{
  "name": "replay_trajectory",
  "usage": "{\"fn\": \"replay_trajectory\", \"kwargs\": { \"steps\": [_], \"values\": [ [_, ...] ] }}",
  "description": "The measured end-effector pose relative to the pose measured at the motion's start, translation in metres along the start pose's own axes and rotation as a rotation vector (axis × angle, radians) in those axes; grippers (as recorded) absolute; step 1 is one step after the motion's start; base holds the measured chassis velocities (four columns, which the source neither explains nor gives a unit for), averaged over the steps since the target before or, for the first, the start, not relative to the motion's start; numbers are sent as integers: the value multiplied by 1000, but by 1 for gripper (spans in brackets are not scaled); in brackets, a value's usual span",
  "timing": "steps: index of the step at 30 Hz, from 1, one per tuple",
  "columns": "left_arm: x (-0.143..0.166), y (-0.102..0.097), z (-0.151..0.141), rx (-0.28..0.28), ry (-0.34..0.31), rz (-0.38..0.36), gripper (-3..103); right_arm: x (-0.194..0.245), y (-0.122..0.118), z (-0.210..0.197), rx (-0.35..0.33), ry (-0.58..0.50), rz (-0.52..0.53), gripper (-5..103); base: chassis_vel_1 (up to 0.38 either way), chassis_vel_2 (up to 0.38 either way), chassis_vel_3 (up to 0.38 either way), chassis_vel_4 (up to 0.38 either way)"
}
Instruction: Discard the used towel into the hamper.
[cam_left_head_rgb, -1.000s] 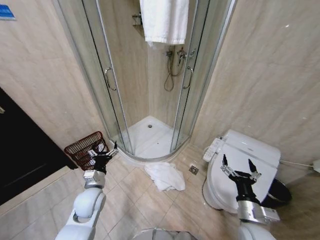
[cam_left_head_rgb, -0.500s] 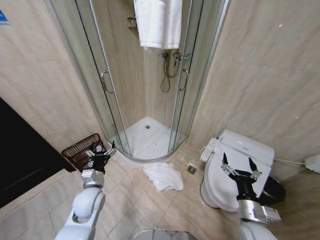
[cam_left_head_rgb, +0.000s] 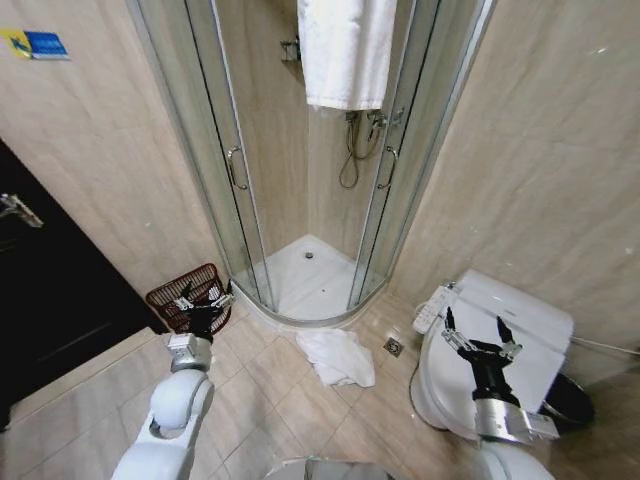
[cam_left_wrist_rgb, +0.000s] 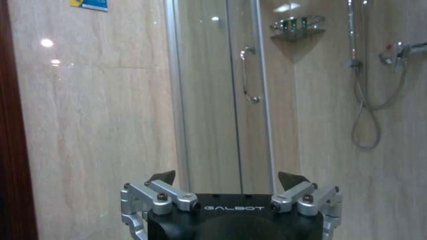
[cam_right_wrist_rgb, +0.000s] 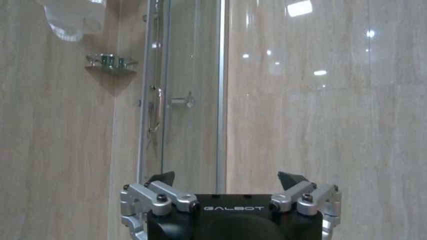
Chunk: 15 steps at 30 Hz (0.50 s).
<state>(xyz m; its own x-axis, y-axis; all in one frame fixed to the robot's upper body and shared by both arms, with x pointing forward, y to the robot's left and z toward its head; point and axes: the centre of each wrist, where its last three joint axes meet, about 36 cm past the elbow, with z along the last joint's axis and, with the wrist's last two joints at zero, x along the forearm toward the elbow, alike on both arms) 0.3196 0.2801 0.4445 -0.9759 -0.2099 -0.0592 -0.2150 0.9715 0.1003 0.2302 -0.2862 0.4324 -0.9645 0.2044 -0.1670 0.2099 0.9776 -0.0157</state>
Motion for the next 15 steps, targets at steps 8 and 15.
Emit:
{"fn": "replay_trajectory", "kwargs": {
  "steps": [8, 15],
  "values": [
    [-3, -3, 0, 7, 6, -4, 100, -3, -1, 3, 2, 5, -4, 100, 0, 0, 0, 0],
    [-3, -5, 1, 10, 11, -17, 100, -4, -2, 2, 7, 5, -10, 100, 0, 0, 0, 0]
  ]
}}
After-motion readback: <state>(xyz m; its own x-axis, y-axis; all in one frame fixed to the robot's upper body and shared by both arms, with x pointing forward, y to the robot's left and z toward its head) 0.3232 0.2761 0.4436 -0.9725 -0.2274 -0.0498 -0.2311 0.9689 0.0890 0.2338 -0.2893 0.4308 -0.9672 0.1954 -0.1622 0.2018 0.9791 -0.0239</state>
